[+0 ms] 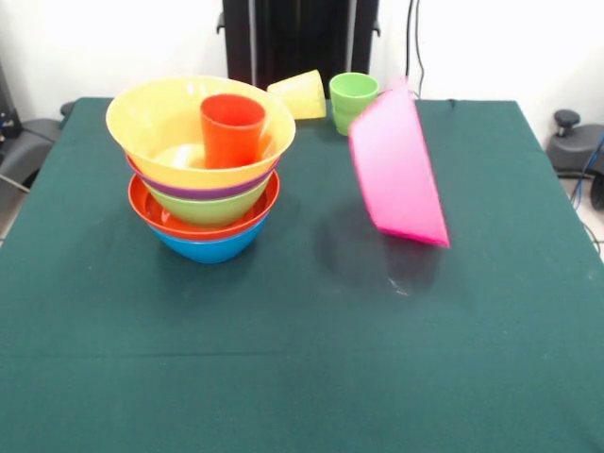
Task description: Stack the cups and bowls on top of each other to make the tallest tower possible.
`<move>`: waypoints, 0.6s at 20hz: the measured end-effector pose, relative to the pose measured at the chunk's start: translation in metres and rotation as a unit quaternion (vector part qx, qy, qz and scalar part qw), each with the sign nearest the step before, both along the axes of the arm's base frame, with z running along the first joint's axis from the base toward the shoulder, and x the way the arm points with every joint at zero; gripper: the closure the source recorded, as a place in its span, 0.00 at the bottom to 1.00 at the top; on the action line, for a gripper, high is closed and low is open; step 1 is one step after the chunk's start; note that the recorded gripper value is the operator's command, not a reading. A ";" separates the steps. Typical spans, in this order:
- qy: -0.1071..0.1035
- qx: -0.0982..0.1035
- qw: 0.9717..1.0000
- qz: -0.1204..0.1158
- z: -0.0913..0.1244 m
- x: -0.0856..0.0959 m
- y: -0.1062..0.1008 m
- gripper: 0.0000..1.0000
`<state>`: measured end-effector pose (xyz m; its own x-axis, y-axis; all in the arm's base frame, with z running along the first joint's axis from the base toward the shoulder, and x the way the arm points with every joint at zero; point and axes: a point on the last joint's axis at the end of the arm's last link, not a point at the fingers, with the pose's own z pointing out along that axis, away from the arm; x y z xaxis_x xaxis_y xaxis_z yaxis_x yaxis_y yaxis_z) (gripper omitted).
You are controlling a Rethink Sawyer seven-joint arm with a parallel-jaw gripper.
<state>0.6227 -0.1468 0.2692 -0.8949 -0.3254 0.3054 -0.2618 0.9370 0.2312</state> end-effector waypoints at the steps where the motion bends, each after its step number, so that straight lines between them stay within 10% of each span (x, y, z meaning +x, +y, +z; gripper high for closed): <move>1: 0.000 0.000 1.000 0.000 0.000 0.000 0.000 0.00; 12: -0.004 -0.007 1.000 0.011 -0.001 0.001 0.001 0.00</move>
<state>0.6236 -0.1455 0.2677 -0.8899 -0.3409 0.3031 -0.2844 0.9342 0.2156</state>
